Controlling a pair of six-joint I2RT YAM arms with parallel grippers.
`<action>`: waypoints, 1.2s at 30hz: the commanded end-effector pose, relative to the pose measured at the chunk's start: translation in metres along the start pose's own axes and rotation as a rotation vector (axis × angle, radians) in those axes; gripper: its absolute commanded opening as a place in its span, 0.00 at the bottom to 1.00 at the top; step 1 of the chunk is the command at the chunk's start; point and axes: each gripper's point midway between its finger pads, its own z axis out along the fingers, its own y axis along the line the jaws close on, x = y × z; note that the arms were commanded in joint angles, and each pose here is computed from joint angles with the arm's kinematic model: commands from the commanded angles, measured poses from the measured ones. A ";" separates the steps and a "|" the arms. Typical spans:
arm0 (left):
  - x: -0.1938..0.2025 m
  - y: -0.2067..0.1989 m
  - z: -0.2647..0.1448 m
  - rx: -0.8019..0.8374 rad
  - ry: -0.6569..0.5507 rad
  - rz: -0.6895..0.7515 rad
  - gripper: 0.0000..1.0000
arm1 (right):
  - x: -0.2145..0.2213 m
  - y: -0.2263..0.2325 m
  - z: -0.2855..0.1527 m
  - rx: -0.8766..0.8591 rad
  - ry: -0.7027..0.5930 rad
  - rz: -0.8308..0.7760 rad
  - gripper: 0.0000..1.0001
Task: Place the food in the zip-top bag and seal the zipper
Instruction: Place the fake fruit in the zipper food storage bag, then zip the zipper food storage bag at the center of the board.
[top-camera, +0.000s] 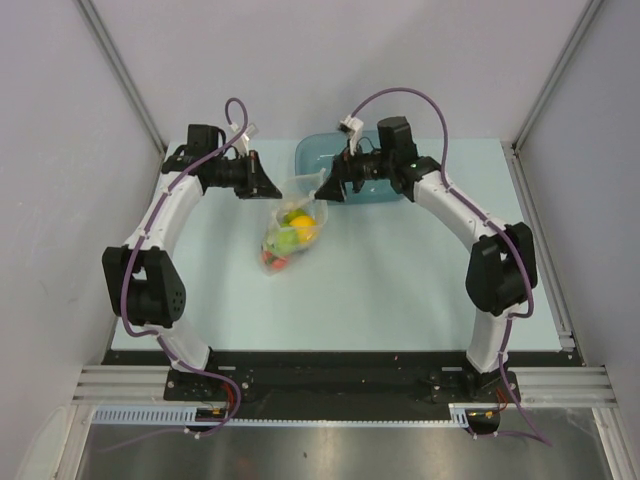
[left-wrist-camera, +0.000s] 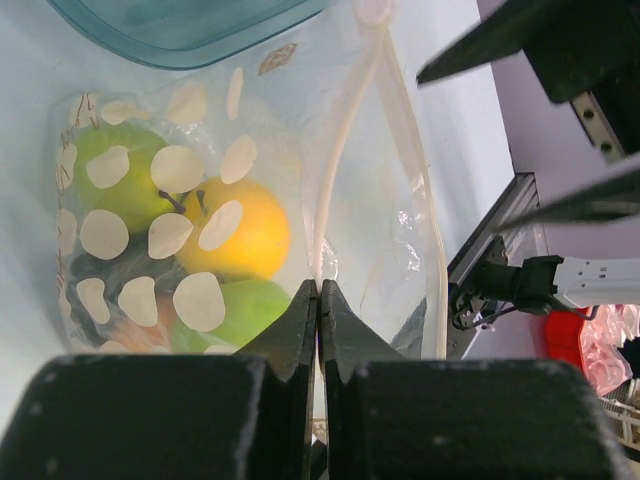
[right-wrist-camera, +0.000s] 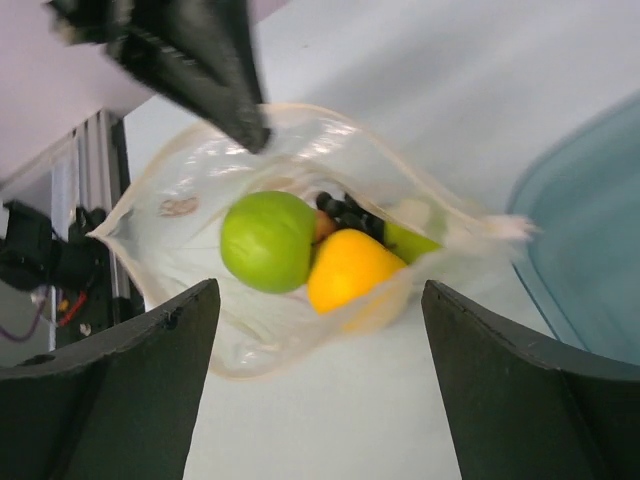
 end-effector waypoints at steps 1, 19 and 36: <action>-0.008 -0.020 -0.010 0.030 -0.033 0.064 0.05 | -0.012 -0.014 -0.030 0.141 -0.024 0.208 0.81; 0.031 -0.049 -0.004 0.041 0.086 0.231 0.07 | 0.024 0.032 -0.018 -0.063 -0.028 0.689 0.00; 0.035 -0.114 0.029 0.233 0.142 0.348 0.15 | 0.001 0.045 -0.064 0.238 -0.224 0.772 0.00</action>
